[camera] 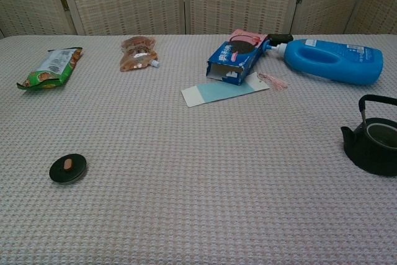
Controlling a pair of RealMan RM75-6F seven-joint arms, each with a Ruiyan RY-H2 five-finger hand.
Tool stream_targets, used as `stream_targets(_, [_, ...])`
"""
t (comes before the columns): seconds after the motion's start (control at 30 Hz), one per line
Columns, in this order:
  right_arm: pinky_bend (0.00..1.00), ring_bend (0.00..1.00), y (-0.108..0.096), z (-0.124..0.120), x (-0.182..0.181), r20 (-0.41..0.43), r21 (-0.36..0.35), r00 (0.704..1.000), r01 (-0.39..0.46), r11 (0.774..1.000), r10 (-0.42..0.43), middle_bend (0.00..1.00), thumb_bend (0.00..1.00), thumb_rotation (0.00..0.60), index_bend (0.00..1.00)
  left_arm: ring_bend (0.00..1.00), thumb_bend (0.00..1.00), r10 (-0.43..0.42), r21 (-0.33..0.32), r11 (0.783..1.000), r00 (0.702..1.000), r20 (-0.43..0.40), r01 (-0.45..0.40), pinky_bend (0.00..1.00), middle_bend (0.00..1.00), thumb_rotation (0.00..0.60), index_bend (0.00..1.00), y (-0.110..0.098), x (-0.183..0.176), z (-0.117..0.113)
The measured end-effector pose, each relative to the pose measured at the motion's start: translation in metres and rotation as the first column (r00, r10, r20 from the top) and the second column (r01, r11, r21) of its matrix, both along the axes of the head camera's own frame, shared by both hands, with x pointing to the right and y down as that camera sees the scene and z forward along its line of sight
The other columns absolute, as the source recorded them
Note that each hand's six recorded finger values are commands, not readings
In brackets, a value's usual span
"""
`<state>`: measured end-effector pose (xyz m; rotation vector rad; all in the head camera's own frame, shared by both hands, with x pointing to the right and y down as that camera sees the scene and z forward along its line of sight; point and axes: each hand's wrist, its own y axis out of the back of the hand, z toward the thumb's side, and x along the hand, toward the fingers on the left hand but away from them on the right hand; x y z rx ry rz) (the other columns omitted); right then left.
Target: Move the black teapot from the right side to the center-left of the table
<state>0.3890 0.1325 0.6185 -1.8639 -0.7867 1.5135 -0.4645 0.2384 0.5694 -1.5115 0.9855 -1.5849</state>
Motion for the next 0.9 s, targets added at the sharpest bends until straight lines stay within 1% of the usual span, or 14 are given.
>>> stream_targets(0.13, [0.15, 0.29, -0.016, 0.019, -0.011, 0.0, -0.043, 1.0, 0.022, 0.999, -0.022, 0.34, 0.18, 0.6, 0.32, 0.0, 0.25, -0.005, -0.001, 1.0, 1.0, 0.0, 0.005, 0.0, 0.0, 0.6, 0.03, 0.001, -0.001, 0.0])
stream_targets(0.23, [0.15, 0.3, -0.023, 0.033, -0.016, -0.002, -0.068, 1.0, 0.02, 0.998, -0.02, 0.36, 0.18, 0.6, 0.34, 0.0, 0.25, -0.007, -0.001, 1.0, 1.0, 0.001, 0.007, 0.0, 0.0, 0.6, 0.03, 0.002, -0.002, 0.0])
stream_targets(0.43, [0.16, 0.32, -0.026, 0.053, -0.021, -0.013, -0.107, 1.0, 0.016, 0.994, -0.017, 0.4, 0.19, 0.6, 0.4, 0.0, 0.25, -0.008, -0.005, 1.0, 1.0, 0.001, 0.008, 0.0, 0.0, 0.6, 0.03, 0.001, -0.003, 0.001])
stream_targets(0.57, [0.16, 0.32, -0.027, 0.064, -0.024, -0.015, -0.127, 1.0, 0.007, 0.992, -0.009, 0.42, 0.25, 0.6, 0.42, 0.0, 0.25, -0.01, -0.004, 1.0, 1.0, 0.0, 0.01, 0.0, 0.0, 0.6, 0.03, 0.001, -0.003, 0.002])
stream_targets(0.73, [0.16, 0.33, -0.028, 0.075, -0.027, -0.019, -0.146, 1.0, 0.001, 0.989, -0.004, 0.44, 0.29, 0.6, 0.46, 0.0, 0.25, -0.016, -0.011, 1.0, 1.0, 0.0, 0.016, 0.0, 0.0, 0.6, 0.03, 0.003, -0.005, 0.003])
stream_targets(0.9, [0.17, 0.36, -0.03, 0.079, -0.03, -0.003, -0.161, 1.0, -0.012, 0.987, 0.012, 0.49, 0.36, 0.6, 0.52, 0.0, 0.25, -0.024, -0.006, 1.0, 1.0, -0.001, 0.024, 0.0, 0.0, 0.6, 0.03, 0.003, -0.007, 0.002])
